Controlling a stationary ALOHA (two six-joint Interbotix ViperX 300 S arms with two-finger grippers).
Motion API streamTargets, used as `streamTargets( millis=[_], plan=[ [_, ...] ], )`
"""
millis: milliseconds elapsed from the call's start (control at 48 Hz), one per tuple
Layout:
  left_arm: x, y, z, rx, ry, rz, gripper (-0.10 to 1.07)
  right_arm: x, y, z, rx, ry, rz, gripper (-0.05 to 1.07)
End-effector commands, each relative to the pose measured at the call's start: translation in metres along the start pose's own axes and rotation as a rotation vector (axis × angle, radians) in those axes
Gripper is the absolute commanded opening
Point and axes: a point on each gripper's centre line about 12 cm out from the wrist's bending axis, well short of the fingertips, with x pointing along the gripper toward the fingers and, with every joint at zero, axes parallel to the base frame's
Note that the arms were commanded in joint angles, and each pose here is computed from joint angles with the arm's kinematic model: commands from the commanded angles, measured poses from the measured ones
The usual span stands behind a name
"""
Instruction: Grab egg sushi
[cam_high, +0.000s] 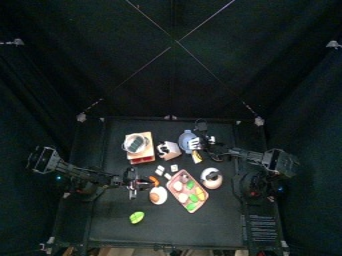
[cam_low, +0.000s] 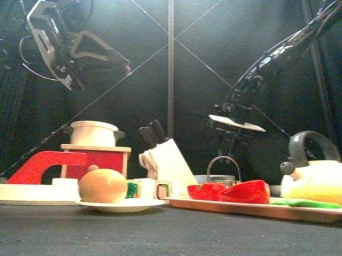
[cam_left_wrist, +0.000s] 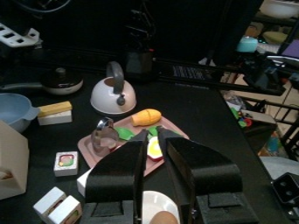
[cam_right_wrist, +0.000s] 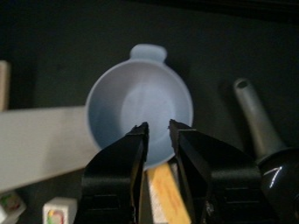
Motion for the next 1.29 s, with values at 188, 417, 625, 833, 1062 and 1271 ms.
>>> streamTargets(
  millis=[188,417,625,833,1062,1271],
  plan=[
    [0.002,-0.001,0.005,-0.001,-0.018,-0.002,0.62,-0.043,0.017,-0.033,-0.090,0.053,0.047,0.70],
    [0.002,-0.001,0.005,-0.001,-0.018,-0.002,0.62,-0.031,0.006,-0.057,-0.139,0.108,0.007,0.86],
    [0.001,-0.001,0.006,-0.001,-0.019,-0.002,0.62,-0.013,0.005,-0.067,-0.164,0.135,-0.007,1.01],
    [0.002,-0.001,0.005,-0.001,-0.018,-0.002,0.62,0.007,0.005,-0.077,-0.222,0.172,-0.037,1.01],
    [0.001,-0.001,0.005,0.000,-0.017,-0.002,0.61,0.020,-0.005,-0.081,-0.245,0.193,-0.085,1.01],
    [0.001,-0.001,0.005,0.000,-0.016,-0.003,0.61,0.029,-0.012,-0.083,-0.235,0.205,-0.093,1.01]
  ],
)
